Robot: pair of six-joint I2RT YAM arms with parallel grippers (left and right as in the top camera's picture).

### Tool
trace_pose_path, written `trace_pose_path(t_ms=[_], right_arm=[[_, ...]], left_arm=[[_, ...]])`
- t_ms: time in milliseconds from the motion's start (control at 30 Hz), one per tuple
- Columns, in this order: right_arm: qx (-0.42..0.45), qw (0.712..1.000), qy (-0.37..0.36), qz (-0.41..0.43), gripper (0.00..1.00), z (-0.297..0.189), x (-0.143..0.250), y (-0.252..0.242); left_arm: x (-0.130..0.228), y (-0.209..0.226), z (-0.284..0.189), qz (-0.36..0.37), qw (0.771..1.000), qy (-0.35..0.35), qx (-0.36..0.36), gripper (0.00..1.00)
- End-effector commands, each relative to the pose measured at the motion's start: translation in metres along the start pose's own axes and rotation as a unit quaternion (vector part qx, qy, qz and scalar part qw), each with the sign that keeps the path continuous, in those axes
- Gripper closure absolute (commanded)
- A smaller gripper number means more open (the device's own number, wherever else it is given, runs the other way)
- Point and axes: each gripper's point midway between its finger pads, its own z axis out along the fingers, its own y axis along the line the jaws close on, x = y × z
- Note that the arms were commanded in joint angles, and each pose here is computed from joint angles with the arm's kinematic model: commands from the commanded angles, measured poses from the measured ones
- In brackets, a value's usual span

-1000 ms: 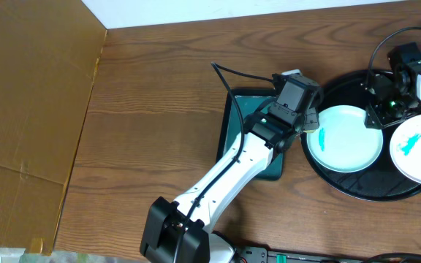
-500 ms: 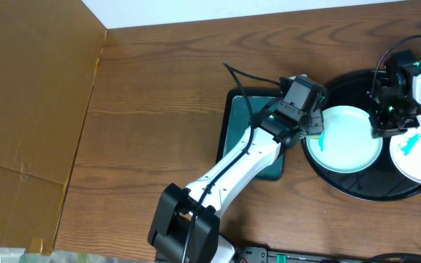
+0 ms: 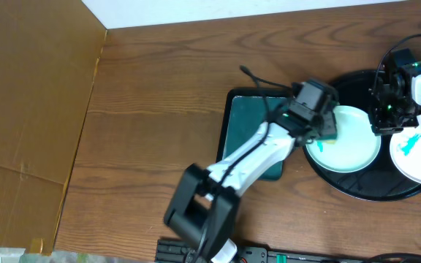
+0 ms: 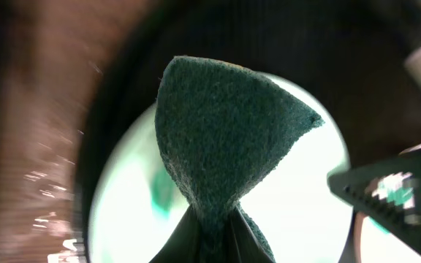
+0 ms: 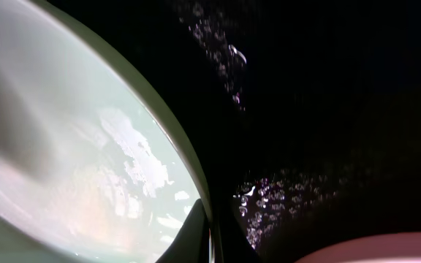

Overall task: Clean dirty plates on tray and stack at the side
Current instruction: 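Carry the wet sponge with the left gripper onto the held plate, then scrub the plate with the sponge while the right gripper holds it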

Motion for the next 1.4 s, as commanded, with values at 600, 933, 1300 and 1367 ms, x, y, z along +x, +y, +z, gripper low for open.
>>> trace_pose_path(t_ms=[600,933,1300,1367], right_arm=[[0.004,0.999,-0.031,0.011,0.98,-0.008,-0.011,0.002],[0.005,1.0,-0.027,0.005,0.98,-0.007,-0.008,0.001],[0.005,1.0,-0.026,0.003,0.99,-0.007,-0.008,0.001],[0.005,1.0,-0.025,0.003,0.99,-0.007,-0.008,0.001]], left_arm=[[0.024,0.05,0.068,0.053,0.987,-0.014,-0.153,0.93],[-0.029,0.088,0.032,0.094,0.961,-0.094,-0.242,0.93],[-0.03,0.027,0.024,0.072,0.994,-0.056,-0.06,0.93],[-0.02,0.008,0.026,0.056,0.998,-0.028,-0.006,0.93]])
